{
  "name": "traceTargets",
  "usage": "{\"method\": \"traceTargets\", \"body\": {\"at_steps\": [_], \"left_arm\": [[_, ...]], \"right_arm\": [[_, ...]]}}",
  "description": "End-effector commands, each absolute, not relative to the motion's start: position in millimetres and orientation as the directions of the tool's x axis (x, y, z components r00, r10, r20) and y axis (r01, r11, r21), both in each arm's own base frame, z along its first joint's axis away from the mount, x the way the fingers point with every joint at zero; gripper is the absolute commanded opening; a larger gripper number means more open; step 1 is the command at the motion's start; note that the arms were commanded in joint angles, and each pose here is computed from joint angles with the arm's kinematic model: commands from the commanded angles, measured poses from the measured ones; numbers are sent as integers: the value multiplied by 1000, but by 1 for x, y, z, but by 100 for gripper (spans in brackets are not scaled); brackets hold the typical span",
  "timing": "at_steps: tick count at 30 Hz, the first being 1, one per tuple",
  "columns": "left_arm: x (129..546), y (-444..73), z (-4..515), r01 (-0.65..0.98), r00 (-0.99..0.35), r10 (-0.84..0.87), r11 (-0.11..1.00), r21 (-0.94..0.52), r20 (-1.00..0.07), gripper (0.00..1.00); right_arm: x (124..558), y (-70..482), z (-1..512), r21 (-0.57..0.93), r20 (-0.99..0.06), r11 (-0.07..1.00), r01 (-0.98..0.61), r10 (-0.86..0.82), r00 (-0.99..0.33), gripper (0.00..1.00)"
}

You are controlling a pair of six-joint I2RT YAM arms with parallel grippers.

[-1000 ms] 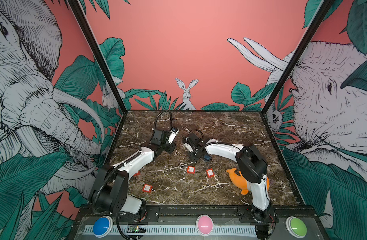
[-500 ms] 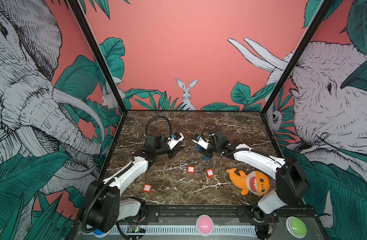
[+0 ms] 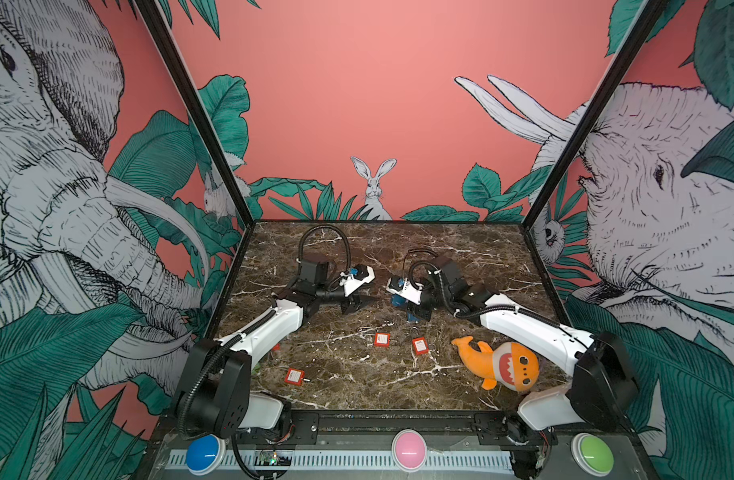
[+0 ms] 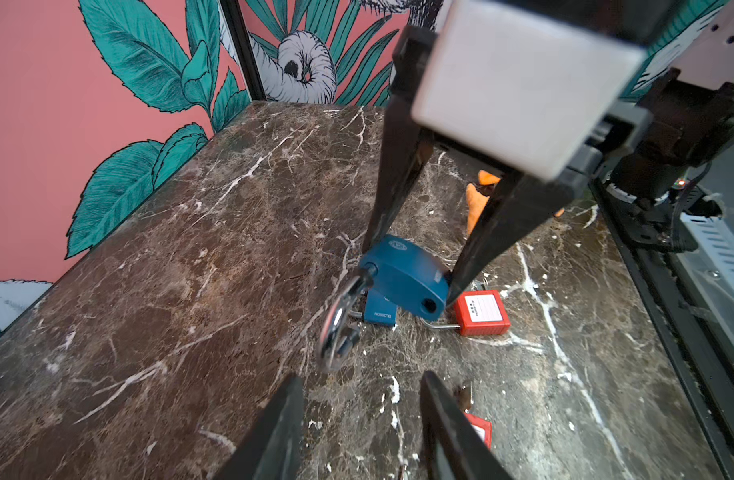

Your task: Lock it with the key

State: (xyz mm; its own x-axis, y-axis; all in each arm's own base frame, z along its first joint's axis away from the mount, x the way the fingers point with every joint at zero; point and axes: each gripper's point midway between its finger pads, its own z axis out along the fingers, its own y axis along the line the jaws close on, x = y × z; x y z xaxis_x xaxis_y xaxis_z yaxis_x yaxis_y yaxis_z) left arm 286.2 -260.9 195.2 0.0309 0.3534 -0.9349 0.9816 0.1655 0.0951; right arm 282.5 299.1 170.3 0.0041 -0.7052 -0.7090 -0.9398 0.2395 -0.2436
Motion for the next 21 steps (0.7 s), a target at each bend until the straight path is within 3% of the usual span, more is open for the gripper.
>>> {"method": "traceTargets", "body": {"at_steps": [1, 7, 13, 21], "left_arm": [[287, -263, 205, 986, 55, 339, 131, 105, -939, 48], [293, -266, 201, 988, 34, 350, 130, 84, -936, 47], [289, -270, 202, 996, 18, 336, 80, 47, -942, 34], [278, -277, 200, 1000, 24, 332, 8, 28, -943, 34]], "right_arm": [[282, 307, 194, -294, -745, 204, -934, -661, 91, 26], [280, 306, 194, -301, -732, 177, -937, -672, 108, 25], [281, 306, 197, -313, -726, 170, -934, -678, 120, 25], [281, 307, 203, -328, -725, 159, -931, -674, 140, 25]]}}
